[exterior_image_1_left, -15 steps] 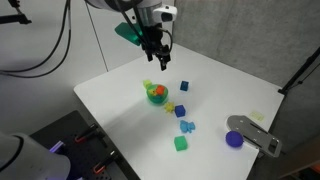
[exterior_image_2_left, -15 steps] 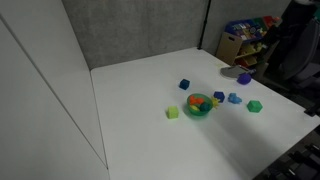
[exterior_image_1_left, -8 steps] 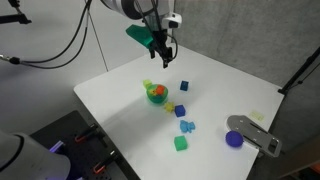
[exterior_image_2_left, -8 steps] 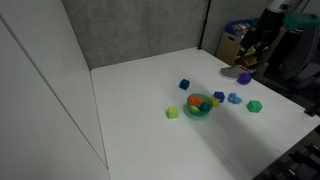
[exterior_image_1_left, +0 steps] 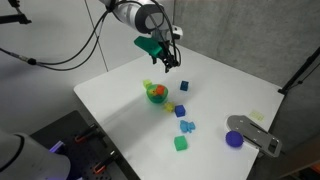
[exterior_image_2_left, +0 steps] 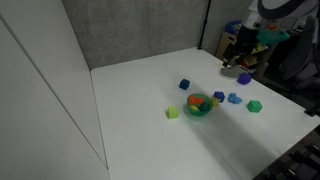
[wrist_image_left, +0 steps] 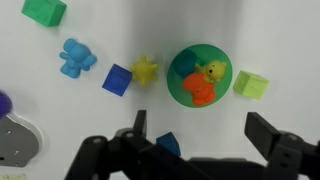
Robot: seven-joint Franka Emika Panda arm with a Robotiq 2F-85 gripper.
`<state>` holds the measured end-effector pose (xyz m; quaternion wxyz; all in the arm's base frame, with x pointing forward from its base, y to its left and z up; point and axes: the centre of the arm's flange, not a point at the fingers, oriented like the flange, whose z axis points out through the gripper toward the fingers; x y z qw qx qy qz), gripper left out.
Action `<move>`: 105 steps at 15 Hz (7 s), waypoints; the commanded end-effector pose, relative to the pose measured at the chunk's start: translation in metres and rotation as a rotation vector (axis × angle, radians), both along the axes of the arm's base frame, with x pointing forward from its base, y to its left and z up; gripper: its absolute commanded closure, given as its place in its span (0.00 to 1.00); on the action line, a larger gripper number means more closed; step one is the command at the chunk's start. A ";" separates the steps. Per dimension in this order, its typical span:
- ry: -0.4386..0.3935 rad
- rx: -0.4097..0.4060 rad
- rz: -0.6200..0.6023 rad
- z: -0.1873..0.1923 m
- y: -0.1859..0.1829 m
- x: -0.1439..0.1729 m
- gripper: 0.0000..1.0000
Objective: Remove the orange plastic toy from the green bowl and put it on the table
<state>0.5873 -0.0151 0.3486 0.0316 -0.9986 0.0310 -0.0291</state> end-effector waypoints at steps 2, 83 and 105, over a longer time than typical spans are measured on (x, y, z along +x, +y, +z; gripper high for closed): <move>0.019 0.015 0.062 -0.044 0.009 0.032 0.00; 0.113 0.053 0.123 -0.238 0.087 0.115 0.80; 0.220 -0.058 -0.036 -0.141 -0.089 0.102 0.26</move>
